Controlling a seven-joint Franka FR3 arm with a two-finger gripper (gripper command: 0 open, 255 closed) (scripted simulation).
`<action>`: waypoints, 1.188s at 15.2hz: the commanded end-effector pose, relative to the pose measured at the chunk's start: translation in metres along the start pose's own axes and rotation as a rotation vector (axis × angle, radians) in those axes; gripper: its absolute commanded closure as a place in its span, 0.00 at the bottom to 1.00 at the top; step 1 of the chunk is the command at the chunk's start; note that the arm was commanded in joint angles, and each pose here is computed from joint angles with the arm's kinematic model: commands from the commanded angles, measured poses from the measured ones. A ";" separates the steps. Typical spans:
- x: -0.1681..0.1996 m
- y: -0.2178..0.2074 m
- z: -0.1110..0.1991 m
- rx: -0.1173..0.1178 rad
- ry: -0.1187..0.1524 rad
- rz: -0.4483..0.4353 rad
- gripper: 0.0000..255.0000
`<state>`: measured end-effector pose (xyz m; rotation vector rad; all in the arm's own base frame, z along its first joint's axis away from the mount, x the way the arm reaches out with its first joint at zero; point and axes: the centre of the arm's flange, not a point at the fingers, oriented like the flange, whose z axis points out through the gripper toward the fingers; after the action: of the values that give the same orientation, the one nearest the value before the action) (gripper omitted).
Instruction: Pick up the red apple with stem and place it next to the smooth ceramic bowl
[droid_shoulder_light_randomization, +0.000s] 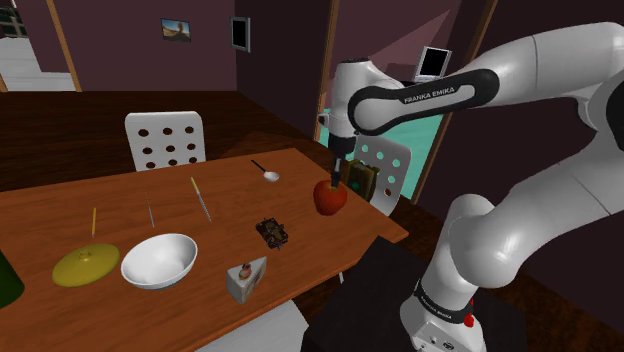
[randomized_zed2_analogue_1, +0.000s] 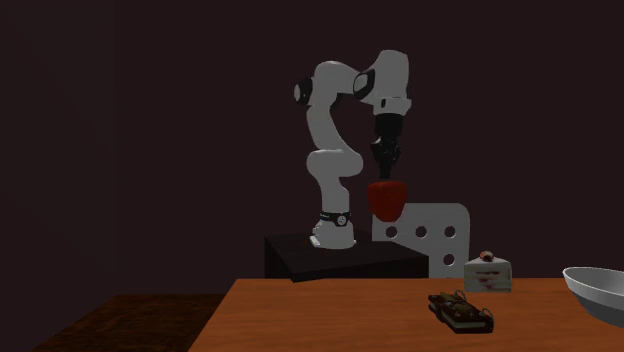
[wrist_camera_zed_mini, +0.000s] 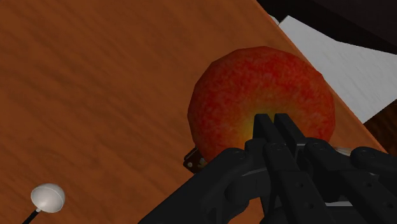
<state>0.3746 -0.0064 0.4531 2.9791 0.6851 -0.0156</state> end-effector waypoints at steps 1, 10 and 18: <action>0.019 -0.022 -0.002 0.001 0.000 0.001 1.00; 0.092 -0.115 -0.012 0.001 0.000 0.001 1.00; 0.157 -0.198 -0.021 0.001 0.000 0.001 1.00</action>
<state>0.4257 0.2293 0.4502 2.9786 0.6852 -0.0150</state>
